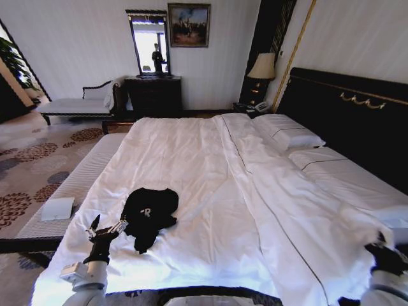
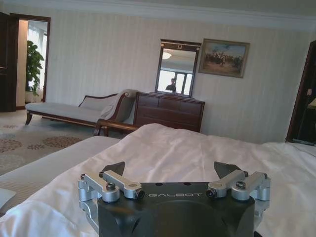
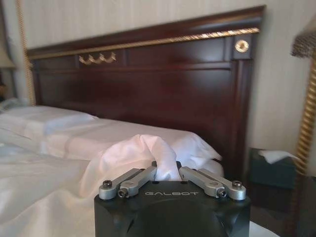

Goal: Fold the clothes on the bed.

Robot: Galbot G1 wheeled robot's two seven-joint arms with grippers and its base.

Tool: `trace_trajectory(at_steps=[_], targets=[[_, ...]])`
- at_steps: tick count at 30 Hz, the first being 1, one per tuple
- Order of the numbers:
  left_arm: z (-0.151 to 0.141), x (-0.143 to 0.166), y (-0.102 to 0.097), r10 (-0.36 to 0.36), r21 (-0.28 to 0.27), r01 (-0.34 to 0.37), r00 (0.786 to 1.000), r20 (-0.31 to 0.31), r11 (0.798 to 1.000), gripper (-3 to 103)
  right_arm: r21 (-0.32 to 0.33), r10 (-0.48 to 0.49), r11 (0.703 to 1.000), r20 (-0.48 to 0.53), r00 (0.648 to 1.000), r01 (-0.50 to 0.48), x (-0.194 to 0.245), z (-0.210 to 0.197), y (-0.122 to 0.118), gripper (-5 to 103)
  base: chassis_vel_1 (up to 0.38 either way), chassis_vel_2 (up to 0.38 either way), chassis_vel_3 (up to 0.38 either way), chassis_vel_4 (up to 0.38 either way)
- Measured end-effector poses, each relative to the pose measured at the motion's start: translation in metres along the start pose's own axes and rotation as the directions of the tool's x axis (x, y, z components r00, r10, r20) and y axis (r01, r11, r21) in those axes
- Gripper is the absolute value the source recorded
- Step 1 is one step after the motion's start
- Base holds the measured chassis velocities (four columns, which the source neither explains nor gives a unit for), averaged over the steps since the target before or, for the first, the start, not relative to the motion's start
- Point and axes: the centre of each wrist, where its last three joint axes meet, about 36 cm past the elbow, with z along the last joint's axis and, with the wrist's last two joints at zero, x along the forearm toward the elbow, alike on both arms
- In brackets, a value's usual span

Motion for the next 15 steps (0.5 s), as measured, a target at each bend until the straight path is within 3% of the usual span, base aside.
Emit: trace_trajectory(at_steps=[15], targets=[[0.001,0.003,0.003,-0.005,-0.007,0.005,1.0,-0.006,1.0,100,0.02,0.138,0.99,-0.043,0.99,-0.137,-0.034,0.025,-0.04,1,0.0,0.0,0.0,0.0]])
